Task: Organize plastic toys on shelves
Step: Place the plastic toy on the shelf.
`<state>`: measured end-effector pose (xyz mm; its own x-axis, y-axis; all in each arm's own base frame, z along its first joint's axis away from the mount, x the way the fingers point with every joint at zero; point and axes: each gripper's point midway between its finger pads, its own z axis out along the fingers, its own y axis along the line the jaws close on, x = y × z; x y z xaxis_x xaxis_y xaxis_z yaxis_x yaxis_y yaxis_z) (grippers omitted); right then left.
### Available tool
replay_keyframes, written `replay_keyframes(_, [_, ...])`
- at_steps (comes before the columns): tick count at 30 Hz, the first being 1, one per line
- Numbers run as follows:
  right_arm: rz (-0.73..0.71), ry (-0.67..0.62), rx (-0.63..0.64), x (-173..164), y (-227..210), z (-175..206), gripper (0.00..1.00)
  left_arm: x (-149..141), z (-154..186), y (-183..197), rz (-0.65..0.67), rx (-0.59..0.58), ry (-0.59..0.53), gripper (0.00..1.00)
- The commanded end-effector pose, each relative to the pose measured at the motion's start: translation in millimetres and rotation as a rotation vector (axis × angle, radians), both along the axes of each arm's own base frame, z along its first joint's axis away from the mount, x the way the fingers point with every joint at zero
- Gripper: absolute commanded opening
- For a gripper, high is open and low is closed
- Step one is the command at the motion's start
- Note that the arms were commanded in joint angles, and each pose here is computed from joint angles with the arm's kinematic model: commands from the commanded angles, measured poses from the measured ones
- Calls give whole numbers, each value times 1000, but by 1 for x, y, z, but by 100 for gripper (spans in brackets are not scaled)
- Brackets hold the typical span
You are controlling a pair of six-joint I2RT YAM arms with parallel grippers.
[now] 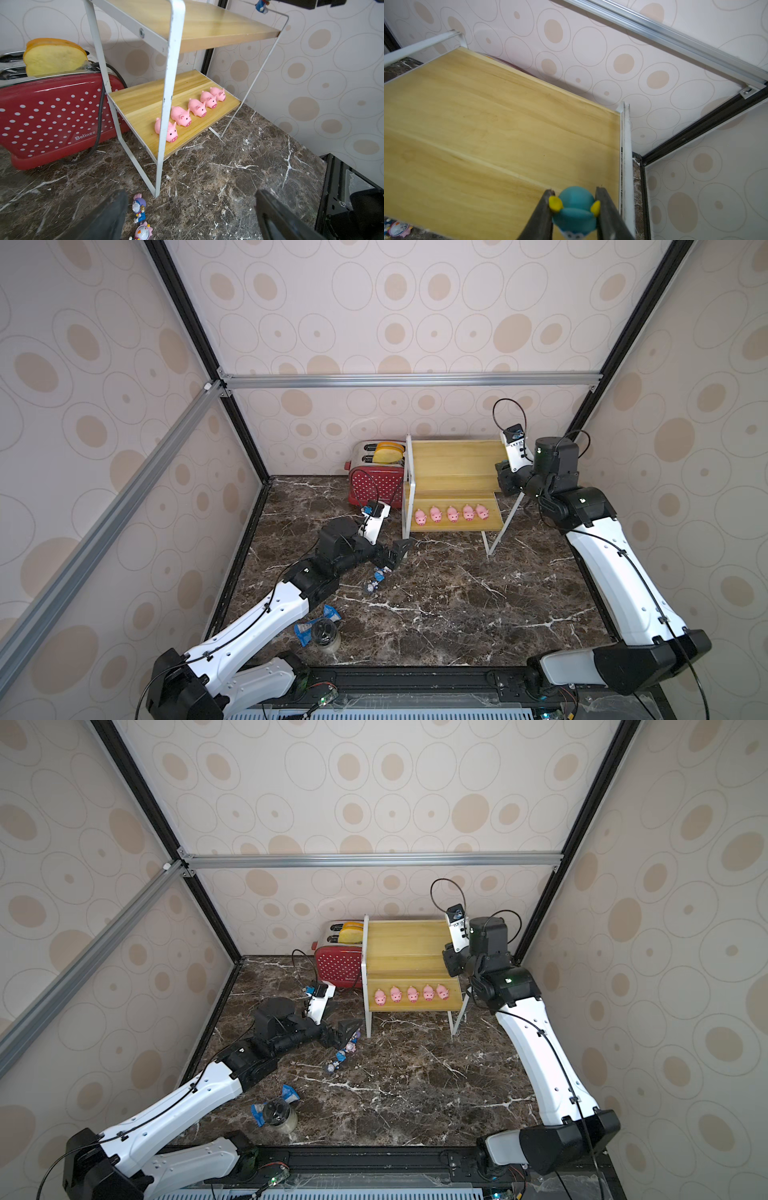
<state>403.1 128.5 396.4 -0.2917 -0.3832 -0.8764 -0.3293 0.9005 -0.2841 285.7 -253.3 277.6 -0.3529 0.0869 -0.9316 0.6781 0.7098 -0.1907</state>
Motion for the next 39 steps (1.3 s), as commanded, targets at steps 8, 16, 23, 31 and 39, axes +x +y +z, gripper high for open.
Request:
replay_keyframes(8, [-15,-21,14,17,-3,1,30,3,1,6,24,23,-4,99])
replay_keyframes(16, [-106,-2,5,26,-15,-5,31,3,-3,4,24,19,16,99])
replay_keyframes(23, [-153,67,40,29,-17,-12,34,1,-1,3,15,14,19,99])
replay_keyframes(31, [-194,137,72,24,-20,-18,35,-1,-2,3,6,11,16,99])
replay_keyframes(39, [-214,196,96,22,-20,-21,37,-3,-3,2,-5,8,24,99])
